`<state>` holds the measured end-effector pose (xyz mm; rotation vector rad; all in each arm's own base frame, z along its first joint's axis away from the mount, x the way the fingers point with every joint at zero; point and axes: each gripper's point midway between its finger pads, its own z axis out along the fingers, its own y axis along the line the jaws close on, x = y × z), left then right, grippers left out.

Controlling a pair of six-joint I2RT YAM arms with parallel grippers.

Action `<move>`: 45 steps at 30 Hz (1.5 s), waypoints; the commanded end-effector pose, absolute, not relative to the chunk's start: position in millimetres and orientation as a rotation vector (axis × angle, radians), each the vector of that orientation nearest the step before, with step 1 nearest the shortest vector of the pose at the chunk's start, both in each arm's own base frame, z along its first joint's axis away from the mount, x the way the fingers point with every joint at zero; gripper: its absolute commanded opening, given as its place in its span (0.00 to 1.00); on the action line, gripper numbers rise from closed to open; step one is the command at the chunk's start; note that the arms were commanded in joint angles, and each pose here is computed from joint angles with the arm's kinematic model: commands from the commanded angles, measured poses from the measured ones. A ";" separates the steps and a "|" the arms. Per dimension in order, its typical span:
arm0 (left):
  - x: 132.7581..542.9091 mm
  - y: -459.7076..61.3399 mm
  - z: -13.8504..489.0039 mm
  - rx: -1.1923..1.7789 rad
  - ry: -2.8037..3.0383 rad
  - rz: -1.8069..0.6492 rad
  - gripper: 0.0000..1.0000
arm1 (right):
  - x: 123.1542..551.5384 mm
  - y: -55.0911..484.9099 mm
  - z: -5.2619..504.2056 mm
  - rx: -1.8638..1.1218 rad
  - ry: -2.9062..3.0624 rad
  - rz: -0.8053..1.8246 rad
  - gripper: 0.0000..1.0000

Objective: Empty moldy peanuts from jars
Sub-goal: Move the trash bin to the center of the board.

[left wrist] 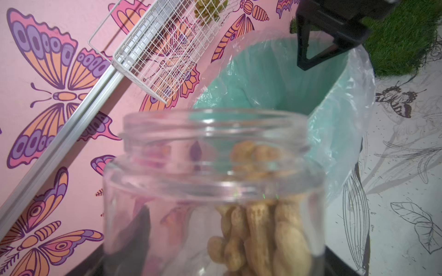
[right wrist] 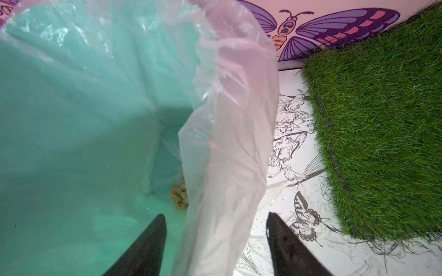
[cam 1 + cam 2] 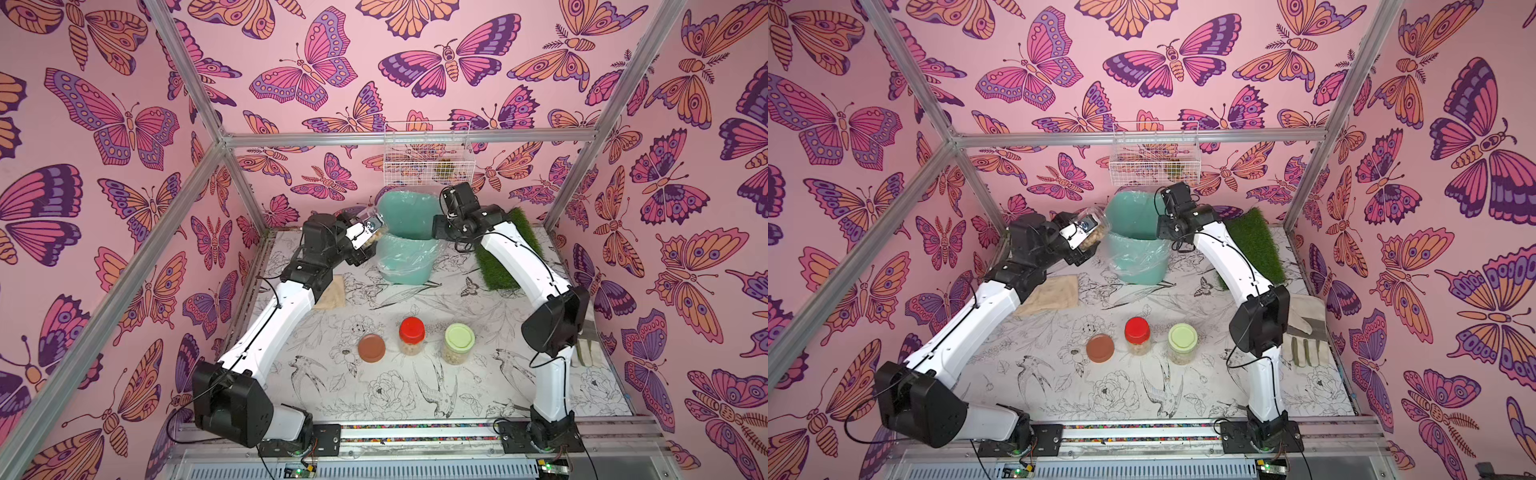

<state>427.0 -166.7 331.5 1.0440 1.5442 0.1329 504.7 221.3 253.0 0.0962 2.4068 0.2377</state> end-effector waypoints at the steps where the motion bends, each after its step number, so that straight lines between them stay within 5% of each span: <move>1: 417.4 -164.1 368.9 0.961 1.440 0.118 0.00 | 503.1 218.4 250.0 0.093 2.451 0.216 0.57; 10: 411.3 -158.3 358.2 0.957 1.459 0.114 0.00 | 503.3 220.5 245.0 0.038 2.489 0.197 0.14; 16: 410.6 -156.3 355.9 0.957 1.464 0.108 0.00 | 500.6 214.8 256.5 0.020 2.466 0.164 0.03; 45: 408.9 -151.9 354.5 0.962 1.461 0.110 0.00 | 461.8 212.4 297.2 0.081 2.454 0.186 0.00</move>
